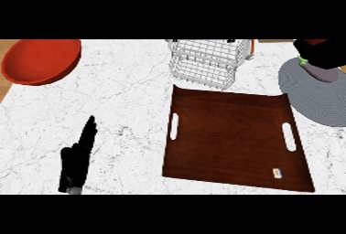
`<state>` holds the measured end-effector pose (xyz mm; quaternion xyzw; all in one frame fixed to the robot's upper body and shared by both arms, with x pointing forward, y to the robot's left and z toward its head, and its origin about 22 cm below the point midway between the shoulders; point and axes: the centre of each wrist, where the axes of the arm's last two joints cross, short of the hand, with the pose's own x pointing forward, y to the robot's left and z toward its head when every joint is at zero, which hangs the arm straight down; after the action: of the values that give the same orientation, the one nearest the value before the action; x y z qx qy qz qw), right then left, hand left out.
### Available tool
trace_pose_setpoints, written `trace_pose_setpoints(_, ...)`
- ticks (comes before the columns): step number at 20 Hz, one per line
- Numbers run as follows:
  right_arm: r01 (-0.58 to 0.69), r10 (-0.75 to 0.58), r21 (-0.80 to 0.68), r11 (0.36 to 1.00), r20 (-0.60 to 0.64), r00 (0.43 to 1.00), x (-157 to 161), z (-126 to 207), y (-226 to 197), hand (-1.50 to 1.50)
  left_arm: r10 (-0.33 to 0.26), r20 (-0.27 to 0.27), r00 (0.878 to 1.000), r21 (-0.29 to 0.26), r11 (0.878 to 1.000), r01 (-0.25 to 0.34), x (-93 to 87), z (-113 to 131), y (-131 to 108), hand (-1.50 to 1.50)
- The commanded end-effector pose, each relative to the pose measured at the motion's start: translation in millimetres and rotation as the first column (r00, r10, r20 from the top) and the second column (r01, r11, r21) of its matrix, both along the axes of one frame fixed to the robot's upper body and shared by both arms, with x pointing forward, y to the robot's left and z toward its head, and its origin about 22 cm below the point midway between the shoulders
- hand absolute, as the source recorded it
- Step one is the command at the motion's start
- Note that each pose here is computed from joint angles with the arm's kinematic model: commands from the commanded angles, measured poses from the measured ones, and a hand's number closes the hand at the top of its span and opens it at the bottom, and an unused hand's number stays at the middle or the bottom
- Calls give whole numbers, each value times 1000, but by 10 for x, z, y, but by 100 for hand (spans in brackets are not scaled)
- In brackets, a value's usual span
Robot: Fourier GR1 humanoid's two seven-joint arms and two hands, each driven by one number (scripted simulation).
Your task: Pick the bell pepper from the tray and place it in the tiered basket
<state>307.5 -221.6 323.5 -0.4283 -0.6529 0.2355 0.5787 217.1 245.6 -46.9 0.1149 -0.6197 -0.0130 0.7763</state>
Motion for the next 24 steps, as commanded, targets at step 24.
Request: trace_pose_setpoints(24, -18, 14, -30, 999, -146, 989, 1478, -990, 780, 150, -20, -42, 999, -15, 1000, 19, 141, 67, -53, 0)
